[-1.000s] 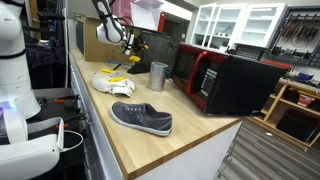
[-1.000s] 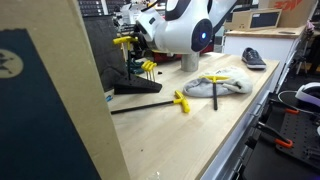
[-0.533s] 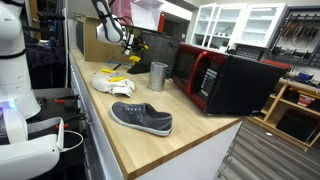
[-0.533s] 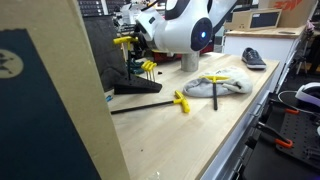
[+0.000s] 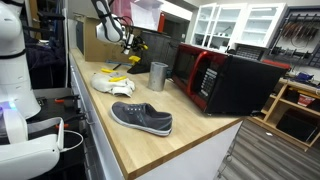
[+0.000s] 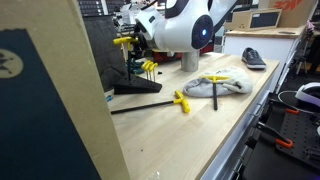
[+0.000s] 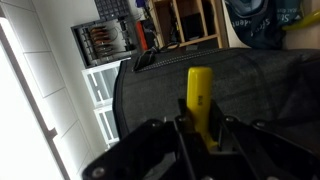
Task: Put the things with the yellow handle on the stand
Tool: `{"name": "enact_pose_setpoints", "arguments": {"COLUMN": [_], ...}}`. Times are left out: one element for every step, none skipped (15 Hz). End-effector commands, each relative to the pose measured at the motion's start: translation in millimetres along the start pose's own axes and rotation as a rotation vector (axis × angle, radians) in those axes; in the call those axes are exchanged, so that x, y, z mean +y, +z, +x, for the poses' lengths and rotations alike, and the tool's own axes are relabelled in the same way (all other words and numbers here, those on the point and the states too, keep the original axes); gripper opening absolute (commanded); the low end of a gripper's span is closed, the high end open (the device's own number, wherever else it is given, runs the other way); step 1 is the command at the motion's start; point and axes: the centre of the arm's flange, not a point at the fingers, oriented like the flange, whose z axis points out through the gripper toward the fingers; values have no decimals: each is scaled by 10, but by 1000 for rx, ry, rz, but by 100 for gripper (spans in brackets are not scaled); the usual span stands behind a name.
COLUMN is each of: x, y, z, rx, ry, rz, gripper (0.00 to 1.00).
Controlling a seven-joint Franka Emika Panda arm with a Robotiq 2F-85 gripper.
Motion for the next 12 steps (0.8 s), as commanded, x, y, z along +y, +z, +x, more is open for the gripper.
{"name": "enact_pose_setpoints", "arguments": {"x": [15,20,23,24,24,19,15,10,8,8,7,10], "y": [-70,-64,-59,-51,-48,-45,-44,-44,-44,-41,-39,-33], "z": [13,10,9,9,10,9,6,0,-4,-17,-23,-39], "rx": [18,23,27,32,36,40,44,46,48,47,47,45], "ry": [-21,-25,-30,-36,-39,-46,-52,-57,-63,-69,-70,-72], "rz": [3,-5,-13,-22,-27,-29,-31,-34,-38,-43,-43,-45], "gripper": [6,6,6,6,6,6,6,6,6,6,6,6]}}
